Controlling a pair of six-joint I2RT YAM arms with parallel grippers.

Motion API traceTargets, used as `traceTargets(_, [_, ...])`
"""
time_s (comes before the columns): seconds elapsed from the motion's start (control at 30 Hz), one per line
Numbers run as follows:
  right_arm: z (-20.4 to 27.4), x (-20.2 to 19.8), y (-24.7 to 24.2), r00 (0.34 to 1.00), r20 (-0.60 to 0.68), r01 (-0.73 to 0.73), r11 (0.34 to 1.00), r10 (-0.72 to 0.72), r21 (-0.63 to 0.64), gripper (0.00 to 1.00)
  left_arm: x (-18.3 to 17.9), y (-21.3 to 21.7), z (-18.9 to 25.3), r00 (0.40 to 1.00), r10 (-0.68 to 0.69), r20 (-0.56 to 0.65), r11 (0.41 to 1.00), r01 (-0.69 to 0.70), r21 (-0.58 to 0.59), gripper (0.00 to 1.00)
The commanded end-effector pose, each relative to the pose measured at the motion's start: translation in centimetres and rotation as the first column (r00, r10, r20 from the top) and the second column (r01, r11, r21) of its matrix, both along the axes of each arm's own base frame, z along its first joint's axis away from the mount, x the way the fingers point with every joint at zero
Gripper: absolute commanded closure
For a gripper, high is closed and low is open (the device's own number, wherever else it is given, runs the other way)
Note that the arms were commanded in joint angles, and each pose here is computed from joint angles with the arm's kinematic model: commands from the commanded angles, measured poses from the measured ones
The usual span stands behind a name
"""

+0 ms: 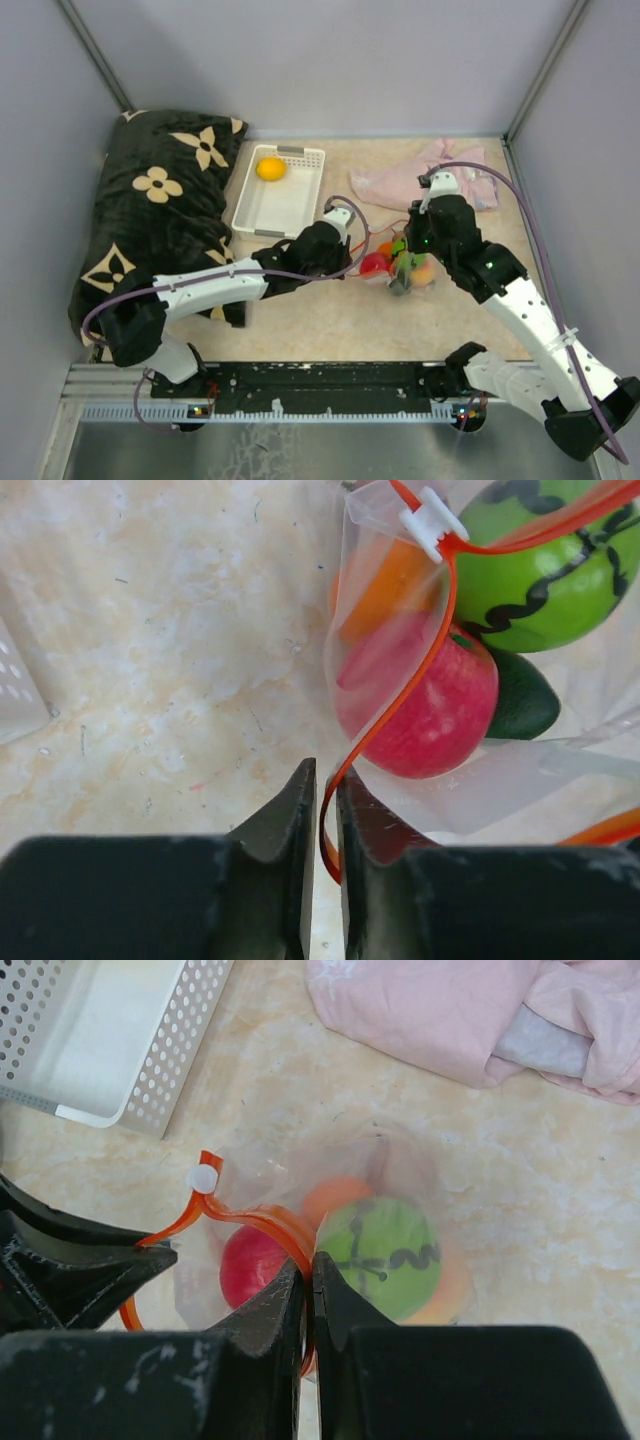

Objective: Place the food in the zip-top bag and seal the zipper
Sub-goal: Adjust the zipper food storage bag at the center of the board.

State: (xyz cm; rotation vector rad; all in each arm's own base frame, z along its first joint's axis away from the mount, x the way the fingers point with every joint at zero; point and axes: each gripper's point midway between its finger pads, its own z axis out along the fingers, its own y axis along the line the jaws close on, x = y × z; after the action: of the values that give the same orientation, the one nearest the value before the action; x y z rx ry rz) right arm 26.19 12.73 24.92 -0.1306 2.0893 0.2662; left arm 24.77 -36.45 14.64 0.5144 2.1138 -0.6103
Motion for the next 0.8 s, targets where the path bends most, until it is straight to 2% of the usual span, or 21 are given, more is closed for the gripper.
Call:
traceTargets(0.0, [1.3,0.8,-0.4,0.998,0.059,0.032,0.999,-0.033,0.018,0.93,1.4,-0.9,2.1,0.999,0.021,0.034,1.0,-0.021,0.002,0.92])
traceTargets(0.03, [1.1,0.8,-0.7,0.997,0.058,0.043,0.999,-0.043,0.002,0.93,1.4,-1.0,2.8,0.999,0.012,0.04,1.0,-0.012,-0.005,0.98])
traceTargets(0.07, [0.9,0.9,-1.1,0.996,0.059,0.061,0.998,-0.06,-0.017,0.93,1.3,-1.2,3.7,0.999,0.004,0.049,1.0,-0.003,-0.021,1.0])
traceTargets(0.3, [0.6,1.2,-3.6,0.988,0.067,0.144,0.98,-0.136,-0.136,0.93,-0.2,-2.0,11.2,0.986,-0.087,0.14,0.979,0.111,-0.174,1.0])
traceTargets(0.47, [1.2,1.5,-4.4,0.984,0.094,0.167,0.969,-0.152,-0.182,0.93,0.3,-1.8,12.2,0.984,-0.07,0.162,0.981,0.097,-0.17,1.0])
traceTargets(0.77, [0.4,2.3,-5.9,0.974,0.093,0.223,0.932,-0.205,-0.287,0.93,-1.2,-1.3,15.5,0.976,-0.113,0.189,0.961,0.155,-0.23,1.0])
